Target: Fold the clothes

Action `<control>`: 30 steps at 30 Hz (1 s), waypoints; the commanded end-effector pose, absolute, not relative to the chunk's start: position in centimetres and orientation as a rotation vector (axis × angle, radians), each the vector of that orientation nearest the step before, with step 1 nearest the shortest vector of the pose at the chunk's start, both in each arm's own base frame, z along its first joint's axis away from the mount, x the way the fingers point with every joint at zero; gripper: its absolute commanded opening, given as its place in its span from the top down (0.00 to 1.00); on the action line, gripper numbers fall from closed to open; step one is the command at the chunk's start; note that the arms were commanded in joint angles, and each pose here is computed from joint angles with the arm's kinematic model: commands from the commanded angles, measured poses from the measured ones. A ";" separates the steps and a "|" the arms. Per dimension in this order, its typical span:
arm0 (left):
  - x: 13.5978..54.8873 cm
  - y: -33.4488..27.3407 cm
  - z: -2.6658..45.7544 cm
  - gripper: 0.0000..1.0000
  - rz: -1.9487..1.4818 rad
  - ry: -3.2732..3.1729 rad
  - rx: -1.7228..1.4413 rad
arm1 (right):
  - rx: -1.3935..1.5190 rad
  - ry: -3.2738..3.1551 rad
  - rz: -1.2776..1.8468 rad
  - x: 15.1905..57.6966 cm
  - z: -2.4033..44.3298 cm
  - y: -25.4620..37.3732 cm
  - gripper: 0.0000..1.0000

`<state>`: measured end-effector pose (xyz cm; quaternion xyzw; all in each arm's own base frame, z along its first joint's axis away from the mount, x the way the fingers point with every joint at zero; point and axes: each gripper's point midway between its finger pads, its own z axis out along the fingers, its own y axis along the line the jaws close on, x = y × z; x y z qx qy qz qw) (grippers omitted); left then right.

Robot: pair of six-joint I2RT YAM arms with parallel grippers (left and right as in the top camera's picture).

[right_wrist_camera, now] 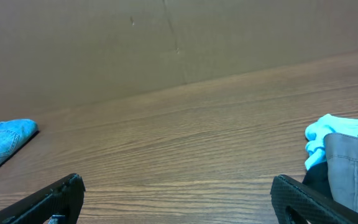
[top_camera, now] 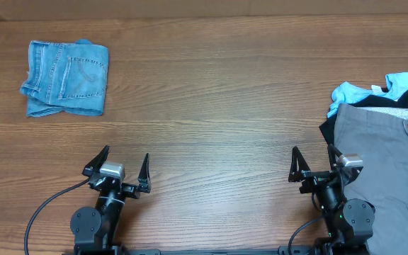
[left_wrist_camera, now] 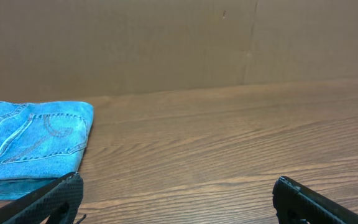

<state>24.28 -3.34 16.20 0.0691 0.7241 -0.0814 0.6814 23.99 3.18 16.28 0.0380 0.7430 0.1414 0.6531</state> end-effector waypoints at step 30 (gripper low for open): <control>24.1 -3.7 16.7 0.00 -0.213 1.606 0.156 | 0.076 1.667 0.338 23.9 16.8 3.4 0.00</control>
